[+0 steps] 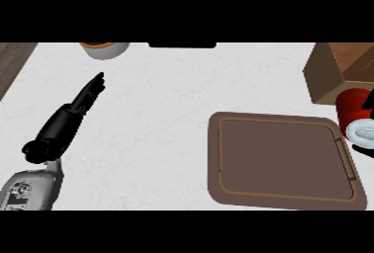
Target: Pick the can from the tray and place it in the cardboard box
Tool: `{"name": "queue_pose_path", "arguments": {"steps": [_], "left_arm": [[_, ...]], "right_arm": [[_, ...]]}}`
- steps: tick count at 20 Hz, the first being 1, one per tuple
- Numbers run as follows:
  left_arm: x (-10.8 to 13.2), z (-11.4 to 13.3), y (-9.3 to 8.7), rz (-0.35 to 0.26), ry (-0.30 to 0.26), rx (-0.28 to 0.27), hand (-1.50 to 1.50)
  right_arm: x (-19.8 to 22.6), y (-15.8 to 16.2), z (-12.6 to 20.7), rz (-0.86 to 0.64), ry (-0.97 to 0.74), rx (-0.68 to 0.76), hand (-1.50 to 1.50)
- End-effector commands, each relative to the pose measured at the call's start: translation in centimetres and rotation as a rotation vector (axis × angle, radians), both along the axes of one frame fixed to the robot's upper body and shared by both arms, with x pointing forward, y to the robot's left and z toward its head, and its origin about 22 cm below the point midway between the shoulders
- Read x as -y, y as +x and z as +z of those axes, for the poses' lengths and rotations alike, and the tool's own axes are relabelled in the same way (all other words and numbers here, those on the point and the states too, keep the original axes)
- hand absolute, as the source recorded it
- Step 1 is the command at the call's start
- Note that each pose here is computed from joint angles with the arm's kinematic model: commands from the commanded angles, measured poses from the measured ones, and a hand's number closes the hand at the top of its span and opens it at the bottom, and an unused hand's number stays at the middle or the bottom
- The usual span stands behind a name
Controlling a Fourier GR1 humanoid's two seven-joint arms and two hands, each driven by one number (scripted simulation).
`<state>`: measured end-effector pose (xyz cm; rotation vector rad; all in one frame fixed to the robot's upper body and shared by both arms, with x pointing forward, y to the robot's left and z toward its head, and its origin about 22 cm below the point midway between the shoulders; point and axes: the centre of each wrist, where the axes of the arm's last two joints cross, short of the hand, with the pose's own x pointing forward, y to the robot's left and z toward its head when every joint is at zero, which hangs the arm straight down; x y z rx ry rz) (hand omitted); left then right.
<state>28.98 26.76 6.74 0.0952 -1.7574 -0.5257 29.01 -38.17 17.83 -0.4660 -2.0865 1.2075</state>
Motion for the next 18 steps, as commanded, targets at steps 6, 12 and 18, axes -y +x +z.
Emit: {"name": "queue_pose_path", "arguments": {"steps": [6, 12, 18], "left_arm": [[-0.1, -0.4, 1.1, -0.018, -0.007, 0.005, 0.0], [2.1, 1.3, 1.0, -0.047, -0.007, 0.013, 0.0], [2.1, 0.1, 0.8, -0.074, 0.004, 0.027, 0.0]], "right_arm": [[3.3, 6.9, 2.5, -0.203, 0.031, -0.036, 1.5], [4.5, 8.9, 2.8, -0.267, -0.239, -0.135, 1.5], [6.8, 9.4, 1.2, -0.251, -0.372, -0.294, 1.5]]}}
